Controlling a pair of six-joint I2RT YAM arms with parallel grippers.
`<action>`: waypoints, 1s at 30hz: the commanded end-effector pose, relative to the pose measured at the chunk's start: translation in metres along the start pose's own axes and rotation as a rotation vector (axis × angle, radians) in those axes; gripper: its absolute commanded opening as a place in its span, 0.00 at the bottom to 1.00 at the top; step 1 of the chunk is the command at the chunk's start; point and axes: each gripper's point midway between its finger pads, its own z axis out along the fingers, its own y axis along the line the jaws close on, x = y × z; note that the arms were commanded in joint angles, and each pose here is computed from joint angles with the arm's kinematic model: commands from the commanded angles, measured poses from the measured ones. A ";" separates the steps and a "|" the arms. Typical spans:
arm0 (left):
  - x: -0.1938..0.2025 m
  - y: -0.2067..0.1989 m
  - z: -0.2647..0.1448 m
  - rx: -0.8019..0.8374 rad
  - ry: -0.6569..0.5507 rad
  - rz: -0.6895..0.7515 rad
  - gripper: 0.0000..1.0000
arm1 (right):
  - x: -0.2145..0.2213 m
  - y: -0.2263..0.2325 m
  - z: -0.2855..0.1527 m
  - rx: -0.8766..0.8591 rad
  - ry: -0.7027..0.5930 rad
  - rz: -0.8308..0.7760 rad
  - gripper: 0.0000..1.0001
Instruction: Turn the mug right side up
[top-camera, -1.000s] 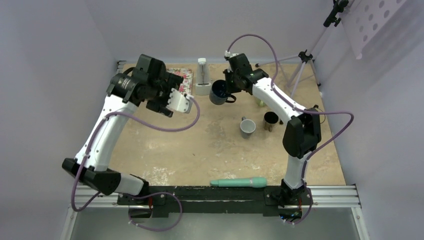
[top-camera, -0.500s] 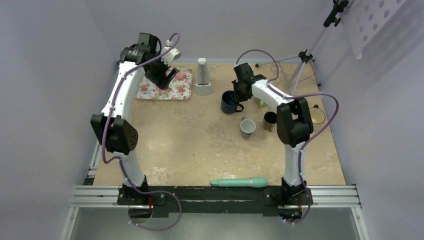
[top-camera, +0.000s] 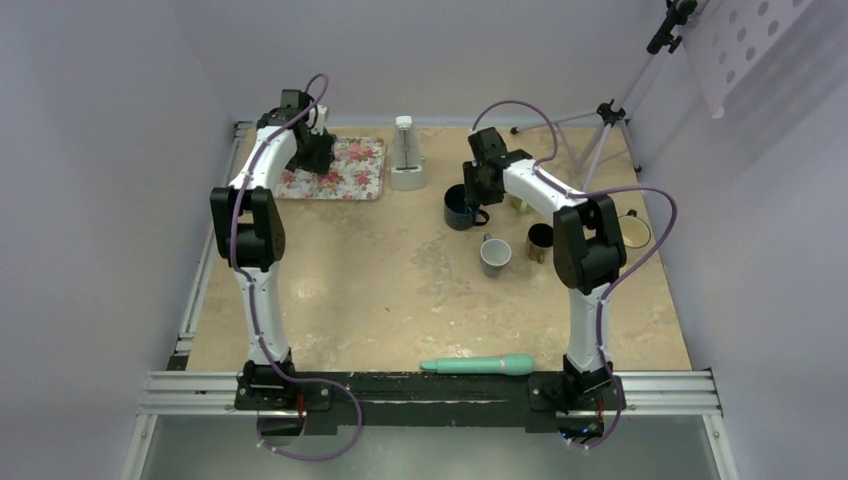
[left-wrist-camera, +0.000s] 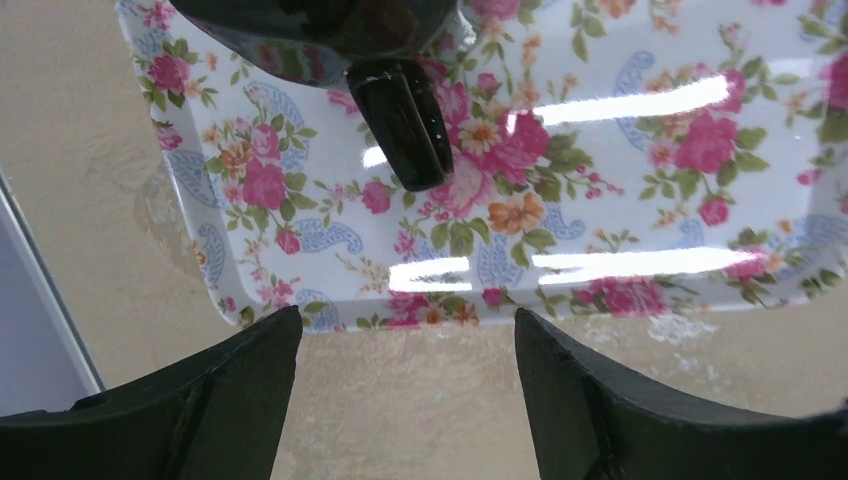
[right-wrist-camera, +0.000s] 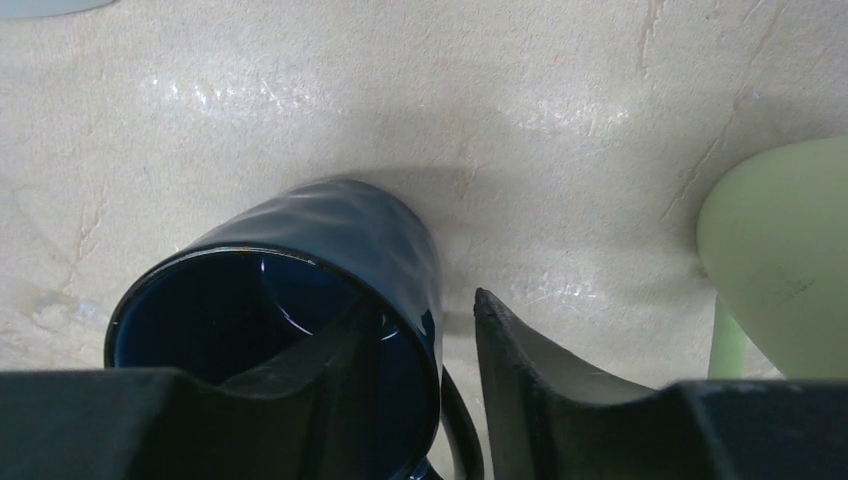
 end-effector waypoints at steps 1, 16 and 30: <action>-0.040 0.010 0.005 -0.026 -0.144 -0.089 0.80 | -0.029 0.004 -0.038 -0.037 -0.085 0.003 0.47; -0.045 0.005 0.063 -0.015 -0.123 -0.152 0.61 | -0.032 0.002 -0.094 -0.067 -0.144 -0.009 0.50; -0.038 0.013 0.052 -0.012 -0.117 -0.194 0.00 | -0.025 -0.004 -0.126 -0.067 -0.157 -0.016 0.50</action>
